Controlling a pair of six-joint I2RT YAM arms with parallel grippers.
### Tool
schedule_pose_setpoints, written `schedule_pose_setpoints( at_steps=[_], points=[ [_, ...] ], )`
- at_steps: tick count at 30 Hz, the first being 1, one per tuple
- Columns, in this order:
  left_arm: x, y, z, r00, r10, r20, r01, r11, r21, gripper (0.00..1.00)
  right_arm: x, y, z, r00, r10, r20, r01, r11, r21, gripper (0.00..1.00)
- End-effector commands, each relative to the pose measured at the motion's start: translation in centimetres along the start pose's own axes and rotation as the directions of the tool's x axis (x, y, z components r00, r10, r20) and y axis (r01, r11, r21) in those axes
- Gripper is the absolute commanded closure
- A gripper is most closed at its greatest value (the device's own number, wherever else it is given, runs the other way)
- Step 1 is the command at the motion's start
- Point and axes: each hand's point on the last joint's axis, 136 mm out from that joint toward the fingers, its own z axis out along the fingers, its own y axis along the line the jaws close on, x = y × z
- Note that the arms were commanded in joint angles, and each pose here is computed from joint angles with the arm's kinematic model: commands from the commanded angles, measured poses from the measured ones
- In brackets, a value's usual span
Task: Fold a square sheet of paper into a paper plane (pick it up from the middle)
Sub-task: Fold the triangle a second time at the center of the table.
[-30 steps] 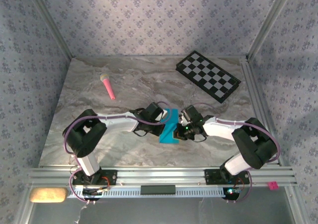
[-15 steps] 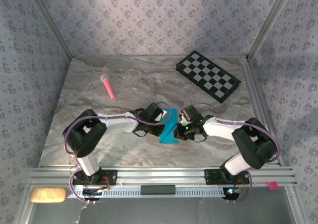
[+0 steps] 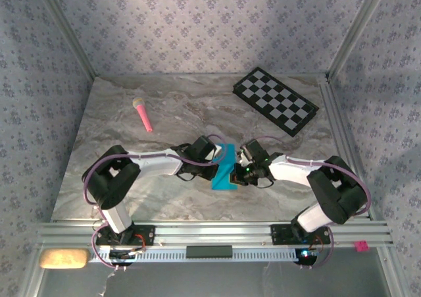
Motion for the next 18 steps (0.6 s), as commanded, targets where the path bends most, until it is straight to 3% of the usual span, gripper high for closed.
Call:
schedule_pose_setpoints(
  at_steps=[1,13,18],
  points=[
    [0.3,0.7,0.5,1.0,-0.02,-0.019,0.02,1.0,-0.024,0.98,0.4,-2.2,0.2,1.0,0.021,-0.011,-0.02,0.996,0.092,0.98],
    [0.3,0.9,0.2,1.0,-0.029,-0.013,0.028,0.999,-0.041,0.98,0.5,-2.2,0.2,1.0,0.019,-0.012,-0.018,0.995,0.093,0.98],
    [-0.6,0.7,-0.7,0.999,-0.022,0.045,0.023,0.999,-0.027,0.98,0.5,-2.3,0.2,1.0,0.022,-0.013,-0.021,0.995,0.095,0.98]
  ],
)
